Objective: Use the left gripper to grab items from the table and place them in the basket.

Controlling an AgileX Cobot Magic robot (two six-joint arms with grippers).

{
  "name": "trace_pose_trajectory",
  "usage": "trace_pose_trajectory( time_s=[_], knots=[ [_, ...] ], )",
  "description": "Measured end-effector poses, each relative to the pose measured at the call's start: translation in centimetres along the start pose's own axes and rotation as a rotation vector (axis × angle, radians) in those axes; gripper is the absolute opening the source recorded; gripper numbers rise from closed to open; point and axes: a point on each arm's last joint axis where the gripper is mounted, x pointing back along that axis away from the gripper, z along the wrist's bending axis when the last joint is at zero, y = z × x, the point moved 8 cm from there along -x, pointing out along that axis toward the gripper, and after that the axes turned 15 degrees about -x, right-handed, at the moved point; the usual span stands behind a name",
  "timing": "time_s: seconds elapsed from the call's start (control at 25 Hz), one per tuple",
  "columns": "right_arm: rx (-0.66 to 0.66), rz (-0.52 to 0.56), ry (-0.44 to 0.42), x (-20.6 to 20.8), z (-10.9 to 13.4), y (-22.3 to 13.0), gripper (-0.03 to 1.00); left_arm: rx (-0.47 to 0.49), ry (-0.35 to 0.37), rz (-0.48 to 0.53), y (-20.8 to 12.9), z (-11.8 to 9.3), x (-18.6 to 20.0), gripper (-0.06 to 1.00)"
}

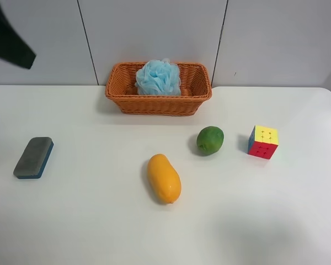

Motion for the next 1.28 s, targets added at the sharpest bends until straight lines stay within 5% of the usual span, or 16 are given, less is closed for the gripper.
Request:
trace_pose_trajectory(
  time_s=[0.32,0.68,1.28],
  knots=[
    [0.0,0.0,0.0,0.0,0.0,0.0,0.99,-0.02,0.051,-0.092,-8.8,-2.6,4.4,0.99],
    [0.0,0.0,0.0,0.0,0.0,0.0,0.99,0.044,0.176,-0.145,-17.0,-3.3,4.1,0.99],
    [0.0,0.0,0.0,0.0,0.0,0.0,0.99,0.167,0.415,-0.317,-20.3,-3.5,5.8,0.99]
  ],
)
